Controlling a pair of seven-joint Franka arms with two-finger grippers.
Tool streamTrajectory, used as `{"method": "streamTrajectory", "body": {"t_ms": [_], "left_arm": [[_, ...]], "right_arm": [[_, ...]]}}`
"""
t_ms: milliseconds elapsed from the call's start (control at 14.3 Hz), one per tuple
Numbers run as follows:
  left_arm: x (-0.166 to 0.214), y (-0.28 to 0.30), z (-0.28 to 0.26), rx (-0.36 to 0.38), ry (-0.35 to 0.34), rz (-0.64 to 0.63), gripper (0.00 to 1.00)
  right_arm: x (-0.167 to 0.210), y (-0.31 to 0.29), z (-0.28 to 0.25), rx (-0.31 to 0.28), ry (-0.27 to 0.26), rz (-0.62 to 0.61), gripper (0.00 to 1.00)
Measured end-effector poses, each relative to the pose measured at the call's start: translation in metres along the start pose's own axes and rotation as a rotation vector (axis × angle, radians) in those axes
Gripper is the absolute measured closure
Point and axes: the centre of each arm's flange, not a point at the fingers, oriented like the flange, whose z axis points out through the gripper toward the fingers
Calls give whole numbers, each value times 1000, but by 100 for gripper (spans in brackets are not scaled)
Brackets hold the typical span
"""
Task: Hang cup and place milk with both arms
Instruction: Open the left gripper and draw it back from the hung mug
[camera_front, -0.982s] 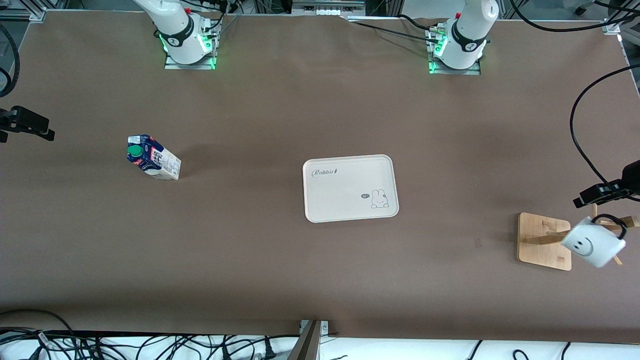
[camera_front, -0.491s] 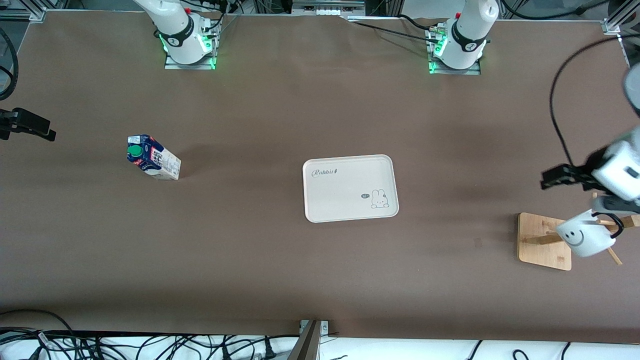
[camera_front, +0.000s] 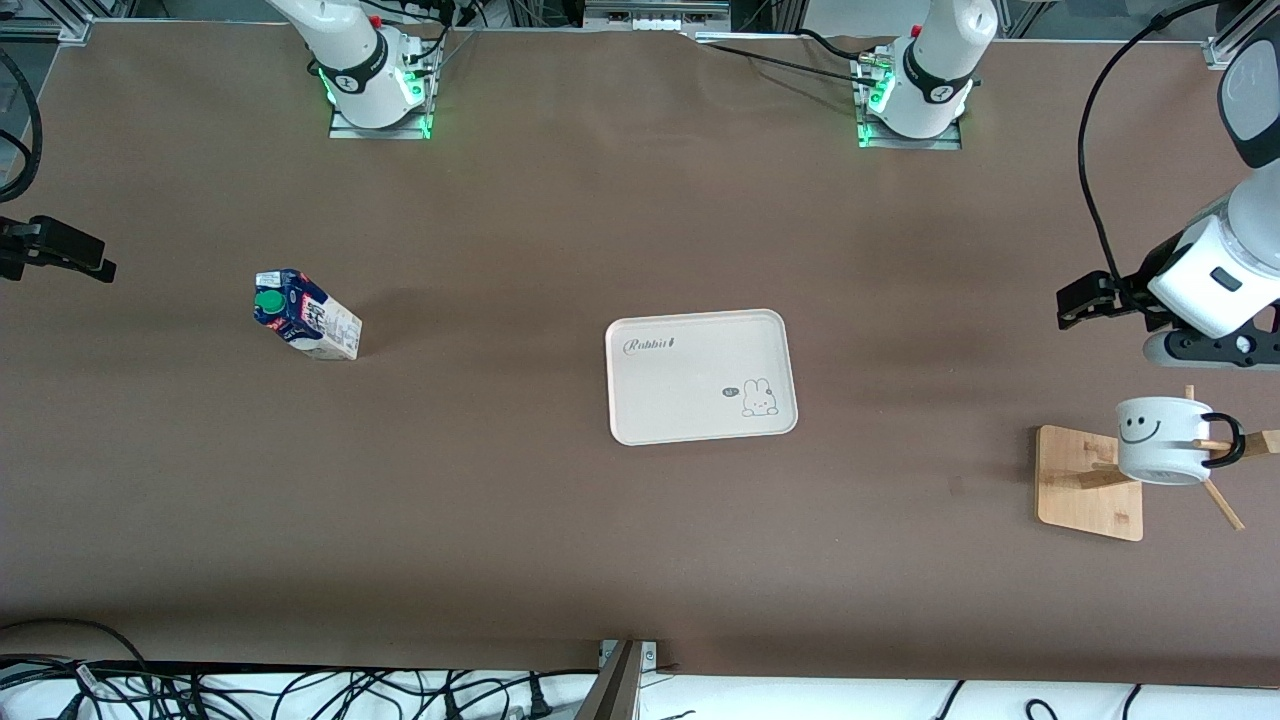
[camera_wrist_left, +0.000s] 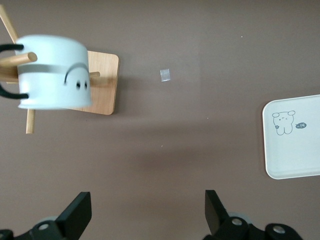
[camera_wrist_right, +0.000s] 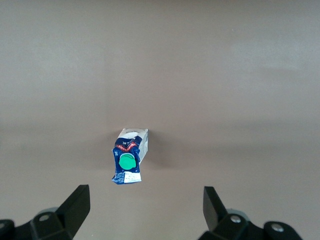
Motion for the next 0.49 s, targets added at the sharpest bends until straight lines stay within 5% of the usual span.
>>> {"method": "streamTrajectory", "body": {"t_ms": [491], "left_arm": [[-6, 2, -10, -25, 17, -25, 0]], "right_arm": [[0, 0, 0, 0, 0, 0, 0]]}}
